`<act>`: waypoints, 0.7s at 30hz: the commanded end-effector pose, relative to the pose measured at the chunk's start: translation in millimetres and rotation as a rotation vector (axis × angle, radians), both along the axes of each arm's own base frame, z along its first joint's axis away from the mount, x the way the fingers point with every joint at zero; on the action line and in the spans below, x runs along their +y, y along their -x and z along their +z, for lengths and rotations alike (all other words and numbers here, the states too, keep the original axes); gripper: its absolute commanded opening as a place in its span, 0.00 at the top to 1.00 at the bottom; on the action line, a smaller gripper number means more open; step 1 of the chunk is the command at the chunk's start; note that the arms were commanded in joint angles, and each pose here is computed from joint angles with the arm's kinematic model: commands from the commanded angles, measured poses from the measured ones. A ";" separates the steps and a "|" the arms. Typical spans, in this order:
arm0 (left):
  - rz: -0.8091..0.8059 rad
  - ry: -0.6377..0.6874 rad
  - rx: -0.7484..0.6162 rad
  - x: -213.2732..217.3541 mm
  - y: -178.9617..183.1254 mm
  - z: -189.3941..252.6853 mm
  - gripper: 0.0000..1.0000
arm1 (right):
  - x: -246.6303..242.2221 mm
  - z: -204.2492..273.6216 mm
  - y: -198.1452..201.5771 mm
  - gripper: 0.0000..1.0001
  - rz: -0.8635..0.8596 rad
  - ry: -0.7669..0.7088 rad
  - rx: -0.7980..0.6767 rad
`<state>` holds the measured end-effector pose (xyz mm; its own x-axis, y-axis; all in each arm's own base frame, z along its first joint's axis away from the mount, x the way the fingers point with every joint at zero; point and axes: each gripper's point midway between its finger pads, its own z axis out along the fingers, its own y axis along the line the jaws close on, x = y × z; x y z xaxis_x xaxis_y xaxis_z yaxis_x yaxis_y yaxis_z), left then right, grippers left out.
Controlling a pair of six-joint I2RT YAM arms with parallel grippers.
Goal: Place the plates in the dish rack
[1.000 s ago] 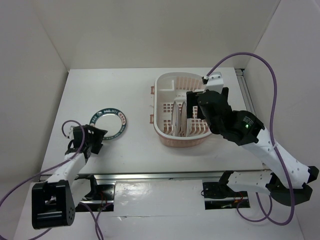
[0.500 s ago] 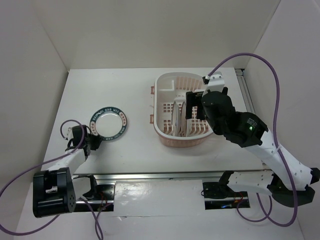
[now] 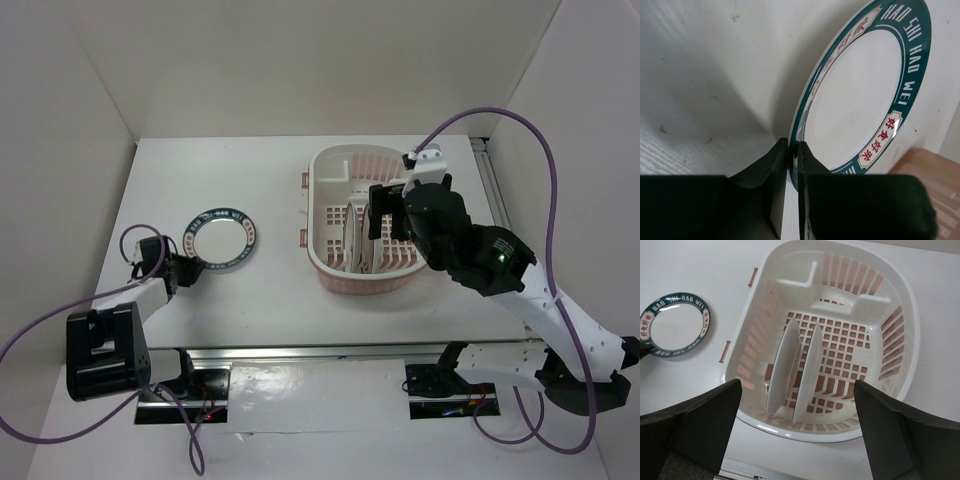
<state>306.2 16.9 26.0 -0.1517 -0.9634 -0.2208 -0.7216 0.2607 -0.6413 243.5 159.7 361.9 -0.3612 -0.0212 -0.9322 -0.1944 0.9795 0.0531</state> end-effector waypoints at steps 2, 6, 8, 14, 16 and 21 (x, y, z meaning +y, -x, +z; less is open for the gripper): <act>-0.067 -0.097 -0.081 5.3 -4.8 48.1 1.00 | 30.9 3.7 -8.2 0.00 0.106 -0.009 -0.028; -0.114 -0.222 -0.239 9.6 -6.5 125.9 1.00 | 71.3 24.8 -9.5 0.00 0.256 -0.138 -0.100; -0.107 -0.253 -0.280 11.6 -3.4 156.8 1.00 | 78.4 27.4 -12.7 0.00 0.266 -0.140 -0.096; -0.236 -0.320 -0.495 -9.4 10.5 229.1 1.00 | 124.8 35.3 -38.3 0.00 0.436 -0.170 -0.103; -0.342 -0.325 -0.600 -28.5 15.0 252.4 1.00 | 144.1 37.2 -50.2 0.00 0.595 -0.231 -0.096; -0.509 -0.336 -0.823 -64.7 42.1 297.6 1.00 | 157.0 59.7 -80.9 0.00 0.696 -0.291 -0.147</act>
